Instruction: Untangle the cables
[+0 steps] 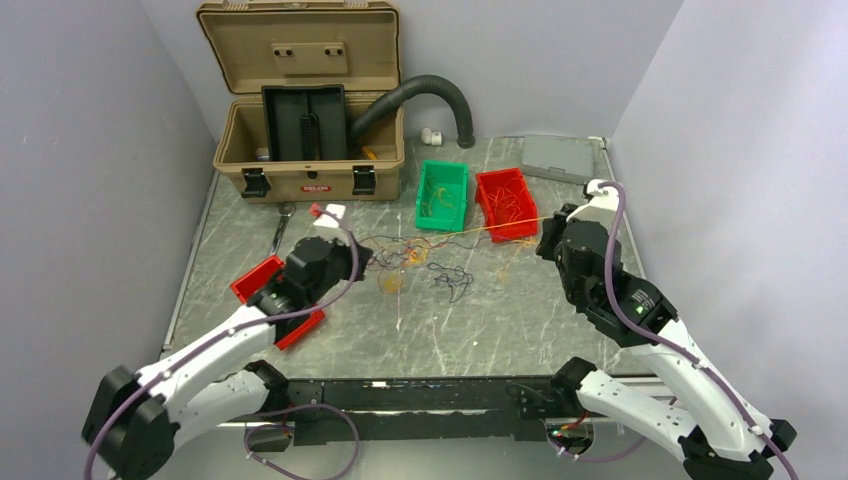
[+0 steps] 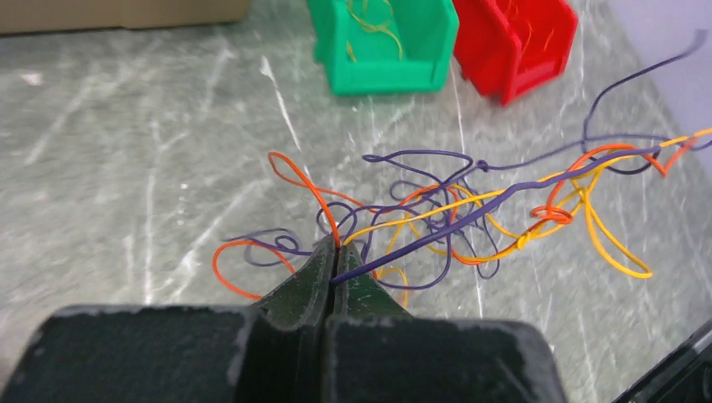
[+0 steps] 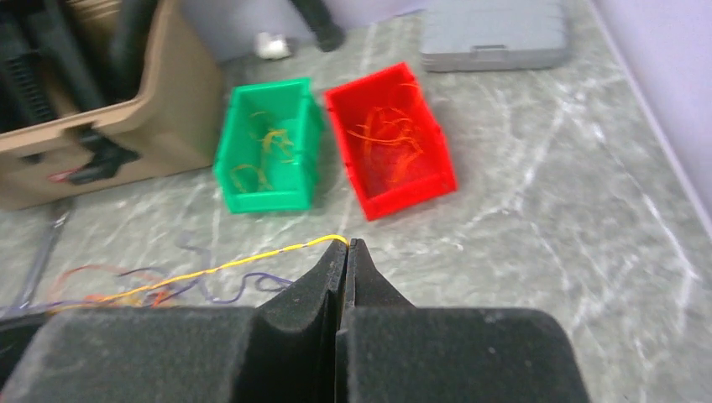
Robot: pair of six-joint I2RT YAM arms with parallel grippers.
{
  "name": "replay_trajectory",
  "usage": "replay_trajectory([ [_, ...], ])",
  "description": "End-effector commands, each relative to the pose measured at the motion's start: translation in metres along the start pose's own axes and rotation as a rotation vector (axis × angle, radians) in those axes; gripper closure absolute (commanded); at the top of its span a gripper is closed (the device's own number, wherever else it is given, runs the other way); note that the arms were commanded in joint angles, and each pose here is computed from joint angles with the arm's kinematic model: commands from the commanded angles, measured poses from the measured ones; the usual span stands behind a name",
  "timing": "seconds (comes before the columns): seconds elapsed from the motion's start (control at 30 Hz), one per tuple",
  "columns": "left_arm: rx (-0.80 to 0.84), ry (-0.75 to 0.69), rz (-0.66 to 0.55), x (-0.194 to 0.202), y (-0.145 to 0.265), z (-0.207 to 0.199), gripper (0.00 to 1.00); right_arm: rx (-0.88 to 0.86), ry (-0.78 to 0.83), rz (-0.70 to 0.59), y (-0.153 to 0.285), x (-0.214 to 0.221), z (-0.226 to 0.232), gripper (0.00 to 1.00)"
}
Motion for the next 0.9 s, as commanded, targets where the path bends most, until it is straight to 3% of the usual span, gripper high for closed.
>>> replay_trajectory([
  [0.0,-0.253,0.084,0.050,0.022,0.025,0.043,1.00,0.322,-0.128,-0.258,0.014,-0.030,-0.040,1.00],
  [0.23,-0.379,0.139,0.068,0.023,0.032,0.057,1.00,0.491,-0.223,-0.399,0.036,-0.052,-0.062,1.00],
  [0.43,-0.423,0.169,0.073,0.022,0.030,0.062,1.00,0.514,-0.217,-0.430,0.046,-0.059,-0.070,1.00],
  [0.73,-0.364,0.145,0.093,0.017,0.024,0.057,1.00,0.338,-0.136,-0.351,0.037,-0.057,-0.052,1.00],
  [0.87,-0.308,0.108,0.106,0.009,0.022,0.052,1.00,0.198,-0.061,-0.234,0.023,-0.048,-0.029,1.00],
])
Point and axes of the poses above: each gripper's point midway between its finger pads, its own y axis back along the fingers, its own z axis along the line the jaws close on, x = y × z, the point moved 8 cm from there along y, back along the fingers, and after that the axes turned 9 degrees about -y, right-handed, at the moved point
